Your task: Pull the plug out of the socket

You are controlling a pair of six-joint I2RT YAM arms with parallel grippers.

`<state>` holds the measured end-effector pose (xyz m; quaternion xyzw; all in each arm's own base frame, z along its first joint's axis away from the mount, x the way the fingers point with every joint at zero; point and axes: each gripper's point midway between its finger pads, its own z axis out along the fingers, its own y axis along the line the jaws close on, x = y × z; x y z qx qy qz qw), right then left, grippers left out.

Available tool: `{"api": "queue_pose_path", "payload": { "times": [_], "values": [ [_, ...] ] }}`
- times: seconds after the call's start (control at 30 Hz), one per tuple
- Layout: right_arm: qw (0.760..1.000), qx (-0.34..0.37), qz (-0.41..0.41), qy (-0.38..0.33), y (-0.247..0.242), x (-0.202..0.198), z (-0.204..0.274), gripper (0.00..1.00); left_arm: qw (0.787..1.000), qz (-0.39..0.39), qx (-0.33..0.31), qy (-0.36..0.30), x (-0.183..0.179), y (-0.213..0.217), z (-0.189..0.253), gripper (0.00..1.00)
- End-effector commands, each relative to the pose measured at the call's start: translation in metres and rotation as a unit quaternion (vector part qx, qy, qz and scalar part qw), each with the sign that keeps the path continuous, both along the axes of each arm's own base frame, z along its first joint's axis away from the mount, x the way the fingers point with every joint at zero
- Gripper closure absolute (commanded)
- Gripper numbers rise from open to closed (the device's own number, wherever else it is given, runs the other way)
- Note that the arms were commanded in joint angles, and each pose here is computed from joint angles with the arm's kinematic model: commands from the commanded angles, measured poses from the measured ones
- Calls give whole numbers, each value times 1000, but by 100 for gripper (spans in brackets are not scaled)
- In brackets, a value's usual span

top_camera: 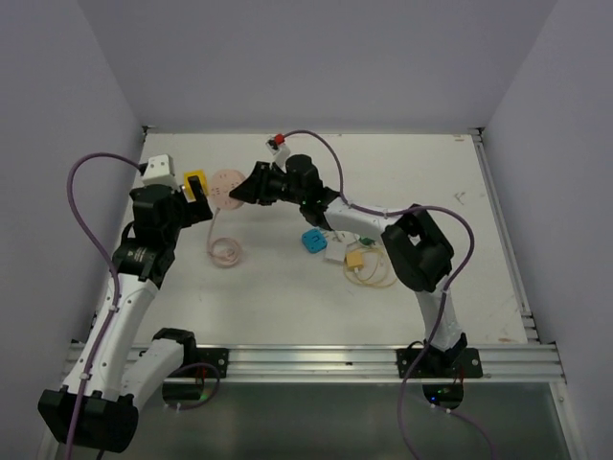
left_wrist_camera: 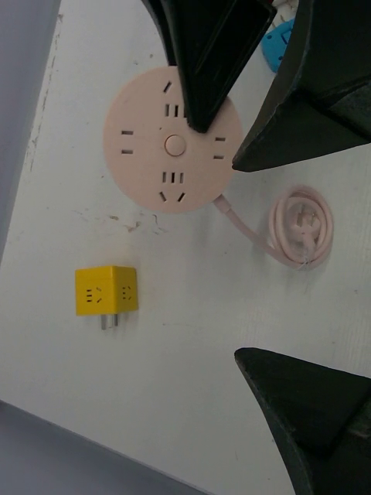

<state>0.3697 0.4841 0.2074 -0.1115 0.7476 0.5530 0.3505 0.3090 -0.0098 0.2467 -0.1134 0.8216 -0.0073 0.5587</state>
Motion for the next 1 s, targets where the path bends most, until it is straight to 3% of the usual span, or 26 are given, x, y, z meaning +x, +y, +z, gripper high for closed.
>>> {"api": "queue_pose_path", "payload": {
  "times": [0.0,0.27,0.43,0.63,0.8,0.97],
  "values": [
    [993,96,-49,-38,19,30,55,98,1000,-9,13,2,-2,-2,-5,1],
    [994,57,-85,23,46,66,-33,76,999,-28,11,11,-5,-9,-16,1],
    [996,19,-87,32,52,76,-62,48,999,-37,5,14,-6,-13,-16,1],
    [996,-35,-78,29,47,83,-77,27,999,-48,-1,17,-9,-17,-13,1],
    [990,-70,-114,51,11,91,-97,20,998,-51,-4,21,-12,-18,-11,1],
    [981,-109,-154,44,-39,95,-86,16,998,-51,-13,19,-16,-19,-5,1]
  ]
}}
